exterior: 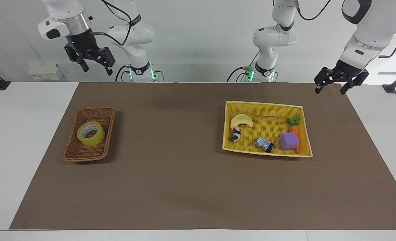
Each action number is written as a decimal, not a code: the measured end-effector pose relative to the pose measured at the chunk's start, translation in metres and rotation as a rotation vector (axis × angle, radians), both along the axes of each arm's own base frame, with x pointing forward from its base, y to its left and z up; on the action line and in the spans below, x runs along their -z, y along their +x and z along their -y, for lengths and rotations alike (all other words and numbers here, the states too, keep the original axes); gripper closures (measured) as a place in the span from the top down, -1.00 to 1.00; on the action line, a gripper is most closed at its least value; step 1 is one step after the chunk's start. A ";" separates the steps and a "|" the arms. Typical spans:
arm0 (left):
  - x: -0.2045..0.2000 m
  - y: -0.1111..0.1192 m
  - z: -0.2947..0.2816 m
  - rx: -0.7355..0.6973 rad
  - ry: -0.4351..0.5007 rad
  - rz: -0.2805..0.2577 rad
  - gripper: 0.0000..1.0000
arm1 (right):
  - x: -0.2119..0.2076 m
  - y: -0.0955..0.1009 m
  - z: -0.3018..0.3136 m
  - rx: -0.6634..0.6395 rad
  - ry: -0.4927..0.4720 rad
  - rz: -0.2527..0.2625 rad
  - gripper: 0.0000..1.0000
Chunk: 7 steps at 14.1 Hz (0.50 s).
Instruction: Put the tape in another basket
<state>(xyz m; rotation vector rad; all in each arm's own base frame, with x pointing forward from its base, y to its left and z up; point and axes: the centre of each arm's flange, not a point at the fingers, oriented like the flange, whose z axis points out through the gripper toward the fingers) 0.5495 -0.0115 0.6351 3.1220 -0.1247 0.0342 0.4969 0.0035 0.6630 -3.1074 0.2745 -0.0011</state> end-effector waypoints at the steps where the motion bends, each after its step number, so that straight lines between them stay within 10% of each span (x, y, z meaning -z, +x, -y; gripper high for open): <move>1: 0.000 0.000 0.000 0.000 0.000 0.000 1.00 | 0.002 0.002 0.004 -0.028 0.001 -0.001 1.00; 7: 0.000 0.000 0.000 0.000 0.000 0.000 1.00 | 0.004 0.020 0.023 -0.045 0.003 -0.003 1.00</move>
